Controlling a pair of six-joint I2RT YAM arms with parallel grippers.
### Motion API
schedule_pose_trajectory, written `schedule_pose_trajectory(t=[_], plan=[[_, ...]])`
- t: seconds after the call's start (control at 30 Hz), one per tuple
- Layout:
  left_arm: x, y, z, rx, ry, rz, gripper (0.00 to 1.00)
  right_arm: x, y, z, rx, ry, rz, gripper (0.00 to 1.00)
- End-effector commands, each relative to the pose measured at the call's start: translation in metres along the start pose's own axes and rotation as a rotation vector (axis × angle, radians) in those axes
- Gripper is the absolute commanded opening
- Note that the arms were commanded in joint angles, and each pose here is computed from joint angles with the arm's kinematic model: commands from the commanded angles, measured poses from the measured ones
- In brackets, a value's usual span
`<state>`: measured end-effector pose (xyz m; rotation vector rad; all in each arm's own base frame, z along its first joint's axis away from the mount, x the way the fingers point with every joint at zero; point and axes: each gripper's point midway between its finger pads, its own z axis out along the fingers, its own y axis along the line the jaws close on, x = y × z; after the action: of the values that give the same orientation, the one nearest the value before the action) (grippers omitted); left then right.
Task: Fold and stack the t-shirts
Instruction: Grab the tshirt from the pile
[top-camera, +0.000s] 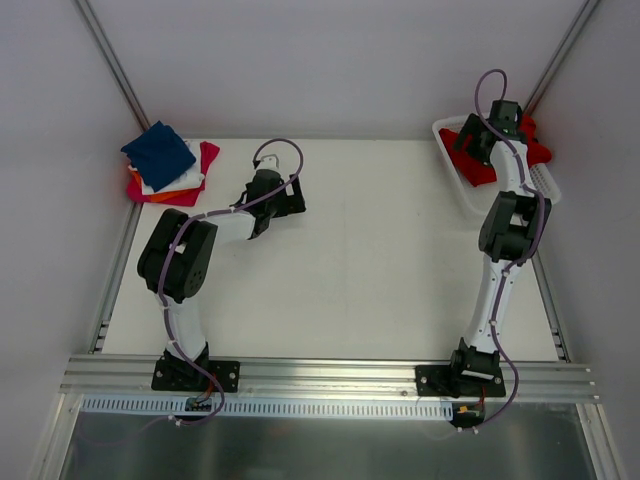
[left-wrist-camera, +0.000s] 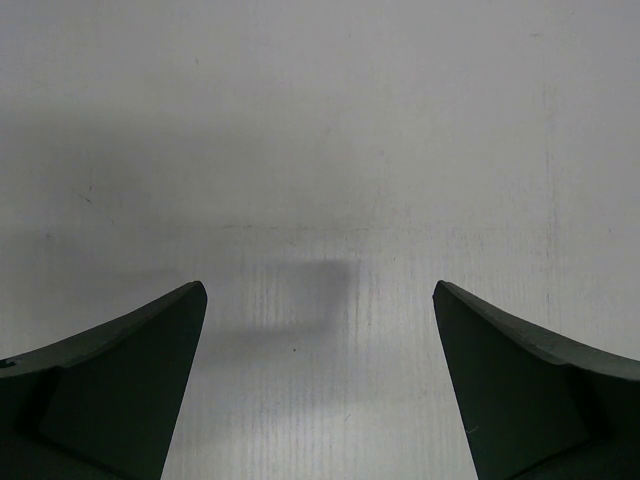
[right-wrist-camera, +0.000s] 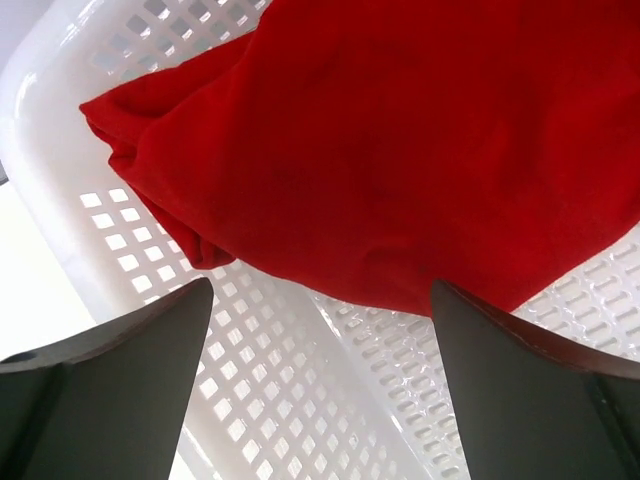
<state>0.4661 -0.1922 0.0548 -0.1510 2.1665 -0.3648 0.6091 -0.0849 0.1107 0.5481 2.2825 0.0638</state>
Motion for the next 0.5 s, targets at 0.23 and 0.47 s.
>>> schedule_pose_trajectory(t=[0.23,0.47], plan=[[-0.014,-0.010,-0.002,0.043,-0.037,-0.027,0.99,0.019,-0.021,0.029,-0.068,0.067,0.156,0.92],[-0.013,-0.010,-0.001,0.047,-0.034,-0.029,0.99,0.029,-0.025,0.035,-0.121,0.084,0.231,0.91]])
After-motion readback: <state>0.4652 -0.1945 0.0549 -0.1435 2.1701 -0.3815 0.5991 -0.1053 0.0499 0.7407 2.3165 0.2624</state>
